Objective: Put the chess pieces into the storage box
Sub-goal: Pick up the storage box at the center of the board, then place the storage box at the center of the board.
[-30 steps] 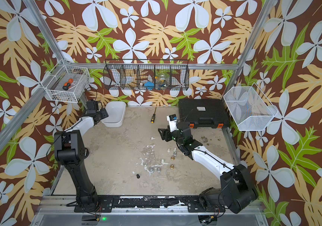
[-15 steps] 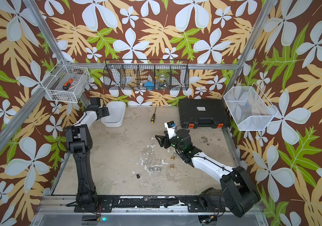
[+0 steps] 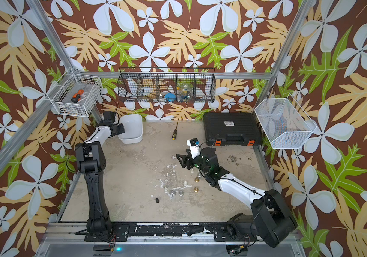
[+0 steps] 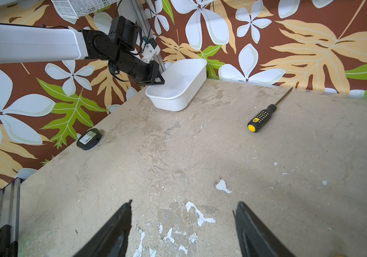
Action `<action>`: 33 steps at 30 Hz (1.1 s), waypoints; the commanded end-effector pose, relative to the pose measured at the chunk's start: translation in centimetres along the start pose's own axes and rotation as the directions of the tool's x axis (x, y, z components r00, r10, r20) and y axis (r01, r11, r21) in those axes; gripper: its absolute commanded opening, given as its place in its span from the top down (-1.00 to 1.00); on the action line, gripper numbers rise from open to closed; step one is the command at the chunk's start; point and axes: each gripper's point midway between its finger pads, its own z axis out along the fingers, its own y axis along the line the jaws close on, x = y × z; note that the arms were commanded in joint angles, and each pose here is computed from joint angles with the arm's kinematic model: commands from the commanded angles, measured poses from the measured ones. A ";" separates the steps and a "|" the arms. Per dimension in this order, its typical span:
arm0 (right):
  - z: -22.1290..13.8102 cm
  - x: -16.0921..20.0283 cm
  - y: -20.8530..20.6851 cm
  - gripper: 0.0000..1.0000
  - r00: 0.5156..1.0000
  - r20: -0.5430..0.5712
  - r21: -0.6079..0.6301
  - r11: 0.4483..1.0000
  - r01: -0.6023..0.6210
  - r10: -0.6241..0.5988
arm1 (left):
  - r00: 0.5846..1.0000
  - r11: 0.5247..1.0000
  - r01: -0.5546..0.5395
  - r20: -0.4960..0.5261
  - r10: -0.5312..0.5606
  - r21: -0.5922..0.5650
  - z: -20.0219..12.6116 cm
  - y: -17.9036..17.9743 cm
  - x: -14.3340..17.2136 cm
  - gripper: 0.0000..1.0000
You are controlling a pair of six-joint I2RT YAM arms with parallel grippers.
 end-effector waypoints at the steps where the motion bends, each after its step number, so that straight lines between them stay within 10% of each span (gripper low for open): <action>1: -0.1 -0.9 0.3 -0.48 0.999 0.040 -0.008 1.000 0.010 -0.009 | 0.999 0.998 0.041 -0.005 -0.041 0.049 -2.1 -0.8 0.3 1.00; 15: -1.3 -1.0 0.0 -0.48 0.996 0.086 0.033 0.999 -0.006 0.003 | 0.964 0.953 0.245 0.062 -0.259 0.177 -15.0 -6.6 10.1 1.00; 33: -9.1 1.2 -3.6 -0.51 0.942 0.335 0.260 0.962 -0.081 -0.011 | 0.992 0.944 0.104 -0.098 -0.077 0.313 -18.5 -21.3 20.4 1.00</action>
